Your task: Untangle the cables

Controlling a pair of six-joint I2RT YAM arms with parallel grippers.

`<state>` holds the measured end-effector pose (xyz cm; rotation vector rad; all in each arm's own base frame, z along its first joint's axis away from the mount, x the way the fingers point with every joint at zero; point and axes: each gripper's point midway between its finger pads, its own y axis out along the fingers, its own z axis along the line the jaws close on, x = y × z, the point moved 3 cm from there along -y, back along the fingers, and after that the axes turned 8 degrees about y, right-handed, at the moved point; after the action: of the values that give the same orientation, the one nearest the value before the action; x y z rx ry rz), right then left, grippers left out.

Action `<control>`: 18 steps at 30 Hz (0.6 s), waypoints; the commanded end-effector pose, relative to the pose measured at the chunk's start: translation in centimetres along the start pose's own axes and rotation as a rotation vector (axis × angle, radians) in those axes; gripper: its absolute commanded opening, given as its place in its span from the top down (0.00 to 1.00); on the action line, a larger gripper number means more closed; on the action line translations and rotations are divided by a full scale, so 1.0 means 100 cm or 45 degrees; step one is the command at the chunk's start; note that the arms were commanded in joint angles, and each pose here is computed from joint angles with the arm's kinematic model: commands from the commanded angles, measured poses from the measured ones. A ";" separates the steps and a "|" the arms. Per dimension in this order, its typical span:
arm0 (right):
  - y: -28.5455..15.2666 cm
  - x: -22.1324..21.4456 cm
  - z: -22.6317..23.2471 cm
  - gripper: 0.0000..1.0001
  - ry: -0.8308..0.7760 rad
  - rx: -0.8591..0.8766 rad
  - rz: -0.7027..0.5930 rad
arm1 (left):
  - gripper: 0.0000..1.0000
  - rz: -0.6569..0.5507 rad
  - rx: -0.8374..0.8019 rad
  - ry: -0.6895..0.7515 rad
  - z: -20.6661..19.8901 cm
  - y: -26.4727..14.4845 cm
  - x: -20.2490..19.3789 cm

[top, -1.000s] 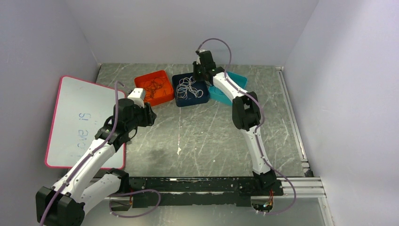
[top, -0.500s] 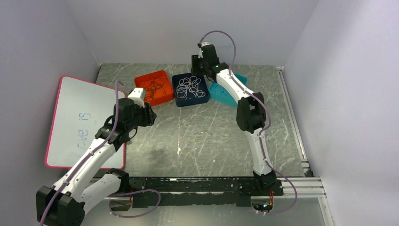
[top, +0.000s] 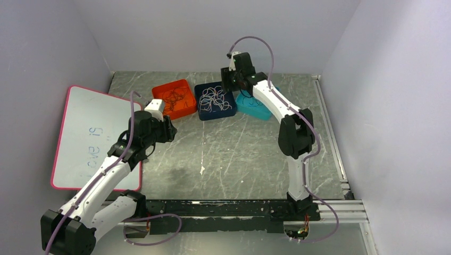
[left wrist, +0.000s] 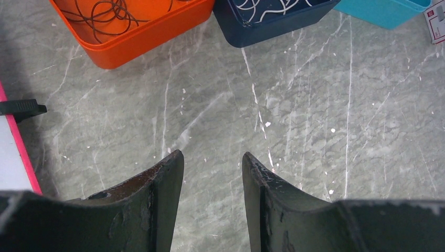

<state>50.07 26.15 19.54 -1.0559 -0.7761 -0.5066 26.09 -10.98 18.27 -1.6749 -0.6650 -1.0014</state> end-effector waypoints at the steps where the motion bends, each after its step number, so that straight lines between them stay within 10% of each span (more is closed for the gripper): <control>1: -0.015 -0.042 0.003 0.45 -0.062 -0.004 0.162 | 0.50 -0.053 -0.005 0.016 -0.001 -0.003 0.017; 18: -0.145 -0.053 0.014 0.28 0.014 -0.018 -0.246 | 0.42 -0.287 -0.079 -0.008 -0.011 -0.024 0.049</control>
<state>36.51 22.98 20.35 -1.0541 -0.8101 -0.4955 25.94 -11.11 20.52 -1.6788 -0.7425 -1.0759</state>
